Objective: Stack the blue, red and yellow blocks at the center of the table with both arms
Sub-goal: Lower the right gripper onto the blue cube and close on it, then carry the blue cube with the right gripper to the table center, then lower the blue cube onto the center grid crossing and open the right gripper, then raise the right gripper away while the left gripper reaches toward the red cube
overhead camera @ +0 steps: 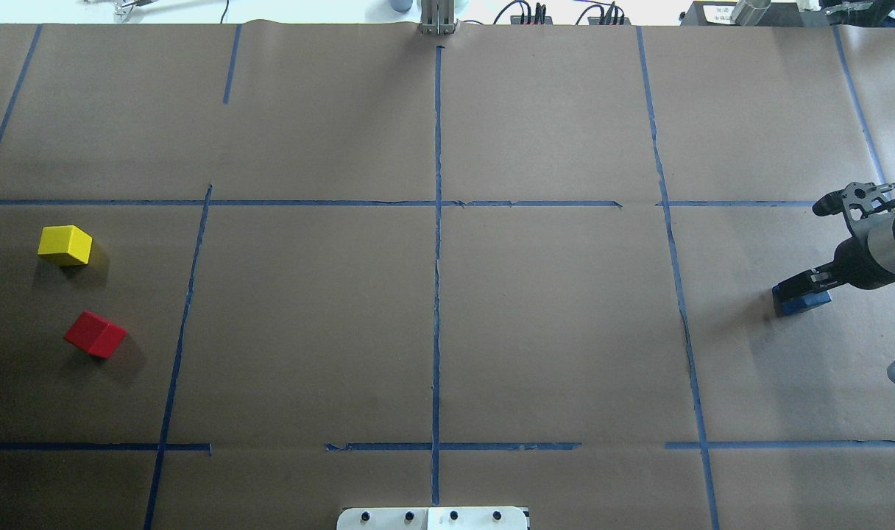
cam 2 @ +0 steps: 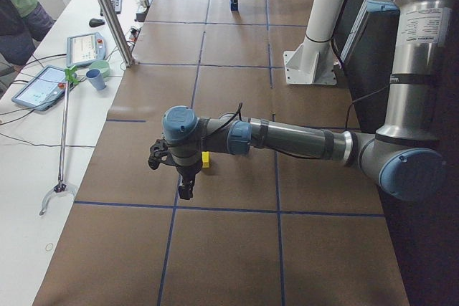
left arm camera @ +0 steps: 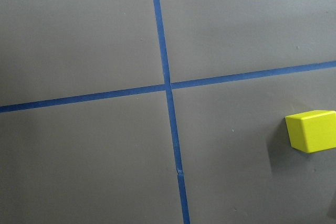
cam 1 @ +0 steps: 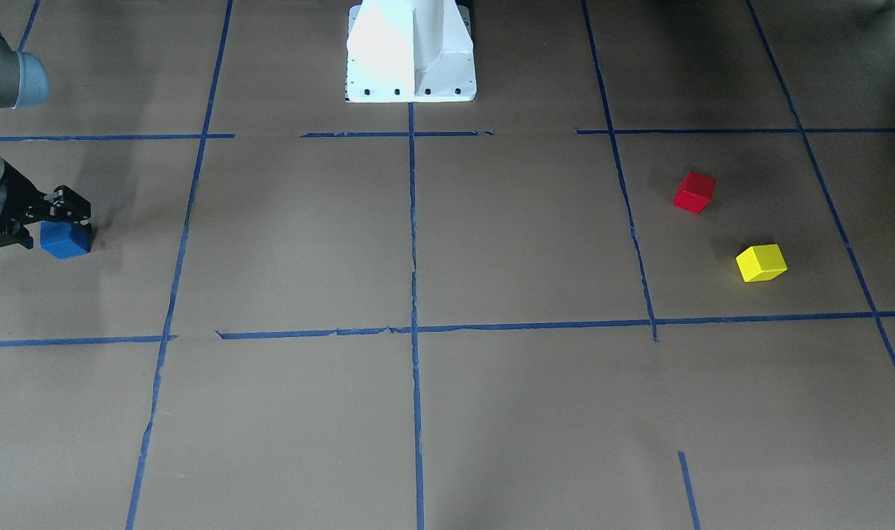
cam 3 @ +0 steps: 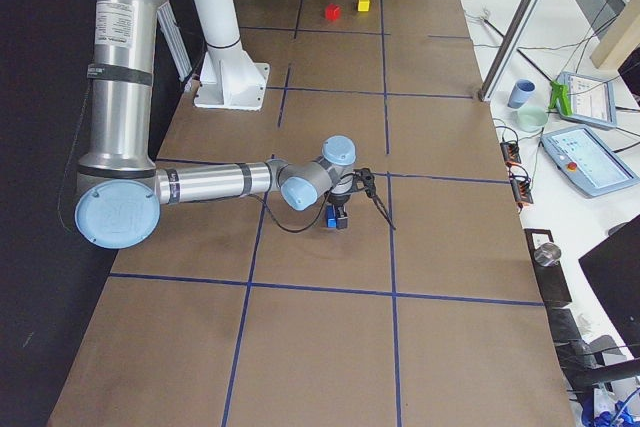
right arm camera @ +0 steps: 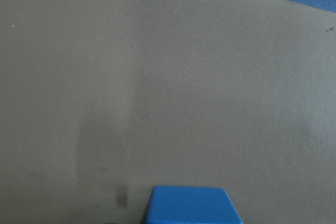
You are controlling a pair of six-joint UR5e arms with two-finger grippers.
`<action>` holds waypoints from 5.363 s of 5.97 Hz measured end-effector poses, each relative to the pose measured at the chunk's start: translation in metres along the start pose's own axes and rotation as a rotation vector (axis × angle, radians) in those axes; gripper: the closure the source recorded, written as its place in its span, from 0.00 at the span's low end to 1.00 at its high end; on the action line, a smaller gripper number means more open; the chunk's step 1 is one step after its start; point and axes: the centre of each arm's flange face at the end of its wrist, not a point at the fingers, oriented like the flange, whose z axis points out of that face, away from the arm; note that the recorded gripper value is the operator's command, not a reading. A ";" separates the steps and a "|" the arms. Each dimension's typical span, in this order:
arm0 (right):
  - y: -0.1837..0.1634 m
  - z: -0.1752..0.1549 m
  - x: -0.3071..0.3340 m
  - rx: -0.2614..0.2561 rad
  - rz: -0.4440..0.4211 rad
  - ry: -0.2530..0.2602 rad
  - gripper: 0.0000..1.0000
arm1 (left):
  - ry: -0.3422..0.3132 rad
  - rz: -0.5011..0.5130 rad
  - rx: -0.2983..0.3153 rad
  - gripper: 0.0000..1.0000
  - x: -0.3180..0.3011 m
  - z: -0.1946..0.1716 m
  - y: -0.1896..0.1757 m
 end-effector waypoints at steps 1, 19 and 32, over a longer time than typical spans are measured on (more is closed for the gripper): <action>-0.001 0.001 -0.001 -0.001 -0.002 0.000 1.00 | 0.000 -0.001 -0.001 0.00 0.000 0.000 0.000; -0.188 0.003 -0.538 -0.001 0.325 0.025 0.98 | 0.004 0.006 0.010 0.00 0.005 -0.005 -0.003; -0.243 -0.127 -0.291 -0.002 0.087 0.036 0.00 | 0.023 0.264 0.109 0.00 0.097 0.001 -0.032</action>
